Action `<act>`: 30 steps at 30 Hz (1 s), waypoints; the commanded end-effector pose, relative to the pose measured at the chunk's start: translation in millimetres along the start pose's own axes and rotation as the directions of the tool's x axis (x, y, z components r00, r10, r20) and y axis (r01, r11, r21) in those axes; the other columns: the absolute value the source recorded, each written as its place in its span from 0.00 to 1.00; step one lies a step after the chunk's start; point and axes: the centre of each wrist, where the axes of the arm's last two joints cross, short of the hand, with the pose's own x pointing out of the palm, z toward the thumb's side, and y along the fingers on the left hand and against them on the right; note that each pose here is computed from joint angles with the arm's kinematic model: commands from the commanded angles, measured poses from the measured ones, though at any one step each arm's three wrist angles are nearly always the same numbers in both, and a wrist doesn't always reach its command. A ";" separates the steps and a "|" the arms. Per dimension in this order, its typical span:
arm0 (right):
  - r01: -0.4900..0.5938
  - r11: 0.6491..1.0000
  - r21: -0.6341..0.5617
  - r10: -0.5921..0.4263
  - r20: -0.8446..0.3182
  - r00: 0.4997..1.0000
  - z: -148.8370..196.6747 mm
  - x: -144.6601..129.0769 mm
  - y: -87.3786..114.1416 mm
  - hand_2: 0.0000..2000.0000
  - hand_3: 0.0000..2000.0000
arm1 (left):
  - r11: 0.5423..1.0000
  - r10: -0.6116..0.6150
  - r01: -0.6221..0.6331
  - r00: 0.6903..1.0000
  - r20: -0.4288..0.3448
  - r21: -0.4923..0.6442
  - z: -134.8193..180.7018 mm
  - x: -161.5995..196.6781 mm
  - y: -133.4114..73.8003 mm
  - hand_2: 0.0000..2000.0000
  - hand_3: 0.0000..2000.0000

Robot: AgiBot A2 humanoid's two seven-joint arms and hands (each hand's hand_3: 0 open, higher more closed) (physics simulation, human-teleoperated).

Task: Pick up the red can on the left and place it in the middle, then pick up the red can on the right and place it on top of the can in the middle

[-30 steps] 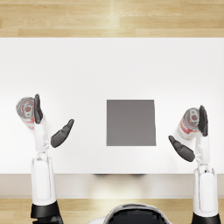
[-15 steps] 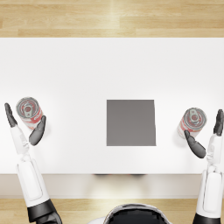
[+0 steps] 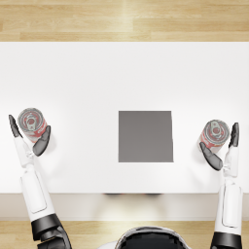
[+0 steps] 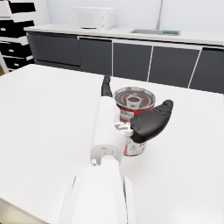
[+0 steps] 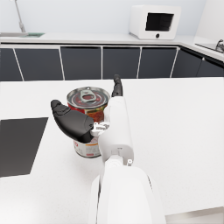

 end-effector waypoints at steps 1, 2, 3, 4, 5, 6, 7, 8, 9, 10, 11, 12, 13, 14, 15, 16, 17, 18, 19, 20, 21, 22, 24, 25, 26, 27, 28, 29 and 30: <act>0.008 0.999 0.047 -0.008 0.007 1.000 -10.9 0.0 -12.1 0.00 0.00 | 1.000 0.009 -0.009 1.000 0.012 -0.018 1.1 0.5 12.7 0.00 0.00; 0.013 0.998 0.055 -0.013 0.009 1.000 -13.0 -0.8 -13.0 0.00 0.00 | 1.000 0.006 -0.006 1.000 0.013 -0.019 1.0 1.8 13.2 0.00 0.00; 0.010 0.998 0.067 -0.011 0.011 1.000 -16.0 0.5 -13.5 0.00 0.00 | 1.000 0.003 -0.002 1.000 0.013 -0.025 0.0 3.4 14.6 0.00 0.00; 0.007 0.997 0.079 -0.008 0.012 1.000 -19.1 1.9 -14.9 0.00 0.00 | 0.999 0.003 -0.002 1.000 0.016 -0.033 -1.1 4.2 16.3 0.00 0.00; 0.008 0.996 0.091 -0.010 0.014 1.000 -22.1 2.2 -15.5 0.00 0.00 | 0.999 0.003 -0.002 1.000 0.018 -0.044 -3.2 4.9 18.0 0.00 0.00; 0.009 0.995 0.103 -0.011 0.016 1.000 -25.2 2.5 -16.1 0.00 0.00 | 0.998 0.004 -0.003 1.000 0.020 -0.055 -5.3 5.7 19.6 0.00 0.00; 0.007 0.995 0.104 -0.009 0.018 1.000 -25.2 3.6 -16.9 0.00 0.00 | 0.998 0.005 -0.003 1.000 0.022 -0.061 -6.3 6.0 20.4 0.00 0.00; 0.008 0.993 0.120 -0.011 0.020 1.000 -29.3 4.1 -18.3 0.00 0.00 | 0.997 0.010 -0.008 1.000 0.026 -0.074 -8.4 5.9 22.4 0.00 0.00; 0.006 0.993 0.117 -0.009 0.022 1.000 -28.4 5.2 -19.3 0.00 0.00 | 0.996 0.014 -0.012 0.999 0.030 -0.090 -11.4 5.7 24.4 0.00 0.00; 0.007 0.991 0.134 -0.011 0.024 1.000 -32.5 5.7 -20.7 0.00 0.00 | 0.995 0.019 -0.016 0.999 0.034 -0.101 -13.5 5.2 25.5 0.00 0.00; 0.009 0.990 0.142 -0.012 0.026 1.000 -34.5 5.9 -21.5 0.00 0.00 | 0.993 0.024 -0.020 0.999 0.038 -0.114 -15.5 5.0 27.5 0.00 0.00; 0.006 0.990 0.142 -0.010 0.027 1.000 -34.5 6.9 -21.3 0.00 0.00 | 0.993 0.025 -0.020 0.999 0.040 -0.120 -16.6 5.4 28.3 0.00 0.00; 0.011 0.988 0.152 -0.016 0.031 0.999 -36.6 6.3 -23.2 0.00 0.00 | 0.993 0.026 -0.021 0.999 0.041 -0.120 -16.6 5.4 28.4 0.00 0.00; 0.016 0.986 0.164 -0.022 0.033 0.999 -39.7 5.7 -24.0 0.00 0.00 | 0.991 0.031 -0.025 0.998 0.045 -0.131 -18.6 4.9 29.5 0.00 0.00; 0.014 0.987 0.161 -0.020 0.035 0.999 -38.7 6.8 -24.9 0.00 0.00 | 0.990 0.035 -0.028 0.998 0.049 -0.137 -18.7 4.7 31.7 0.00 0.00; 0.016 0.987 0.158 -0.022 0.038 0.999 -37.8 6.9 -26.0 0.00 0.00 | 0.990 0.040 -0.032 0.998 0.054 -0.140 -18.7 4.2 33.0 0.00 0.00; 0.014 0.988 0.151 -0.020 0.040 0.999 -35.9 8.0 -27.1 0.00 0.00 | 0.990 0.041 -0.033 0.998 0.055 -0.140 -18.7 4.2 33.0 0.00 0.00; 0.011 0.988 0.152 -0.017 0.041 0.999 -35.9 9.1 -27.9 0.00 0.00 | 0.989 0.041 -0.032 0.998 0.057 -0.147 -19.7 4.6 33.8 0.00 0.00; 0.016 0.987 0.157 -0.023 0.043 0.999 -37.0 8.3 -29.0 0.00 0.00 | 0.988 0.041 -0.032 0.997 0.059 -0.149 -19.7 5.0 34.7 0.00 0.00; 0.016 0.987 0.161 -0.024 0.045 0.999 -38.0 8.4 -28.8 0.00 0.00 | 0.988 0.046 -0.035 0.997 0.063 -0.153 -19.8 4.5 36.0 0.00 0.00; 0.007 0.989 0.149 -0.013 0.045 0.999 -34.9 11.4 -29.7 0.00 0.00 | 0.986 0.041 -0.030 0.997 0.061 -0.164 -20.9 6.5 38.2 0.00 0.00; 0.012 0.987 0.158 -0.019 0.047 0.999 -37.0 10.6 -30.6 0.00 0.00 | 0.986 0.032 -0.022 0.998 0.057 -0.167 -21.0 9.0 39.3 0.00 0.00; 0.010 0.988 0.155 -0.019 0.051 0.999 -36.1 10.8 -31.7 0.00 0.00 | 0.982 0.033 -0.021 0.998 0.062 -0.190 -25.0 8.8 41.1 0.68 0.16; 0.006 0.989 0.146 -0.014 0.052 0.999 -34.0 11.6 -30.9 0.68 0.16 | 0.978 0.027 -0.013 0.998 0.065 -0.209 -29.0 8.3 42.0 1.00 0.33; -0.025 0.990 0.142 0.017 0.058 0.998 -33.0 12.7 -31.8 1.00 0.33 | 0.979 0.022 -0.008 0.998 0.067 -0.204 -28.1 7.4 42.5 1.00 0.49; -0.049 0.991 0.126 0.042 0.061 0.997 -29.8 13.3 -30.1 1.00 0.49 | 0.980 0.017 -0.003 0.998 0.067 -0.197 -27.1 7.4 42.5 1.00 0.65; -0.053 0.992 0.117 0.046 0.062 0.997 -27.8 14.2 -30.2 1.00 0.65 | 0.984 0.014 -0.002 0.998 0.065 -0.179 -24.1 7.9 41.5 1.00 0.76; -0.045 0.993 0.113 0.038 0.064 0.997 -27.6 12.9 -28.4 1.00 0.76 | 0.989 0.003 0.005 0.998 0.056 -0.148 -19.0 9.5 38.1 1.00 0.76; -0.053 0.995 0.089 0.047 0.063 0.997 -22.4 15.6 -27.6 1.00 0.76 | 0.995 -0.022 0.026 0.999 0.042 -0.096 -9.8 13.5 33.0 1.00 0.76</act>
